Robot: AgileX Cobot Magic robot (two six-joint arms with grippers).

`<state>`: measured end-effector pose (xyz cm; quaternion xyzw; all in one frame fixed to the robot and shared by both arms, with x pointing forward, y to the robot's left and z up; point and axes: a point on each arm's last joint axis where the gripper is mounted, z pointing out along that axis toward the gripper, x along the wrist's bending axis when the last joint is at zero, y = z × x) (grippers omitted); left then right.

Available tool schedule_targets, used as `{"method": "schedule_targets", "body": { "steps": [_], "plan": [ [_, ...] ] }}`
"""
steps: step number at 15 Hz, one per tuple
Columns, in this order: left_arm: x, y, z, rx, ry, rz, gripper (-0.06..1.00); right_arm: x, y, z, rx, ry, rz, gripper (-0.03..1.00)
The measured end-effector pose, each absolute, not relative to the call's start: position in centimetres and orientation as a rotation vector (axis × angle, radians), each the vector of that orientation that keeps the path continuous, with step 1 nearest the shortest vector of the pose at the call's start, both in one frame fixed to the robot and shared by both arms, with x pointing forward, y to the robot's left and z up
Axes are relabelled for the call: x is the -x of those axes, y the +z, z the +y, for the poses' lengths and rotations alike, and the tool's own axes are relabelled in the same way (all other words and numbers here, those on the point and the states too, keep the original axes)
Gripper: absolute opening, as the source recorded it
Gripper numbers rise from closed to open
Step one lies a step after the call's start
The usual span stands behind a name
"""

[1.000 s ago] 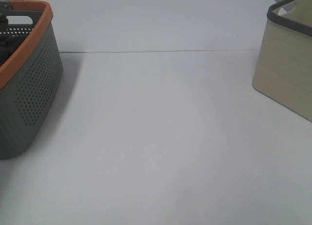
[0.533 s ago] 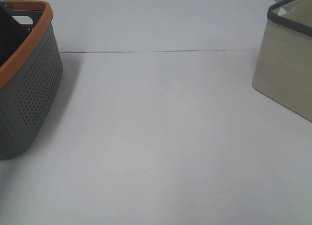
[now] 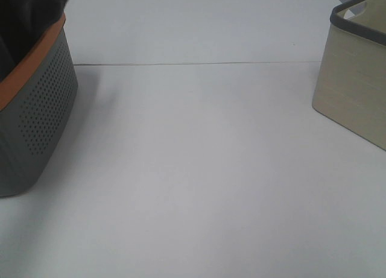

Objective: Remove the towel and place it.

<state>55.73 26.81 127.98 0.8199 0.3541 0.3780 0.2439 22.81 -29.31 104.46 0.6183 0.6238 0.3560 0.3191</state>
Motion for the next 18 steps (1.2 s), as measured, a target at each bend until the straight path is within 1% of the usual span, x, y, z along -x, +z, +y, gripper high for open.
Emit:
{"method": "schedule_targets", "body": {
  "steps": [1,4,8,11,12,14,16,17,18],
  "plan": [
    [-54.8,129.5,26.3,-2.207,1.080,0.920,0.00,-22.8,104.5,-29.3,-1.626,0.936,1.640,0.66],
    [-53.4,131.9,25.3,-2.139,1.144,0.823,0.00,-22.8,104.5,-29.3,-1.626,0.936,1.640,0.66],
    [-52.0,133.9,23.9,-2.076,1.178,0.699,0.00,-22.9,104.9,-28.9,-1.618,1.011,1.643,0.66],
    [-51.7,135.5,21.9,-1.965,1.250,0.575,0.00,-24.9,106.3,-27.6,-1.611,1.124,1.756,0.66],
    [-52.0,135.6,21.0,-1.941,1.254,0.541,0.00,-25.7,106.7,-27.3,-1.599,1.146,1.797,0.66],
    [-53.4,134.8,19.4,-1.948,1.227,0.505,0.00,-27.3,107.1,-26.8,-1.580,1.187,1.862,0.66],
    [-55.8,132.5,17.0,-2.016,1.170,0.476,0.00,-28.5,107.4,-26.7,-1.534,1.200,1.881,0.66],
    [-56.2,132.0,16.3,-2.031,1.155,0.464,0.00,-28.7,107.4,-26.7,-1.519,1.200,1.883,0.66],
    [-57.0,130.8,14.6,-2.069,1.126,0.439,0.00,-29.1,107.5,-26.7,-1.503,1.199,1.882,0.66]
  ]
}}
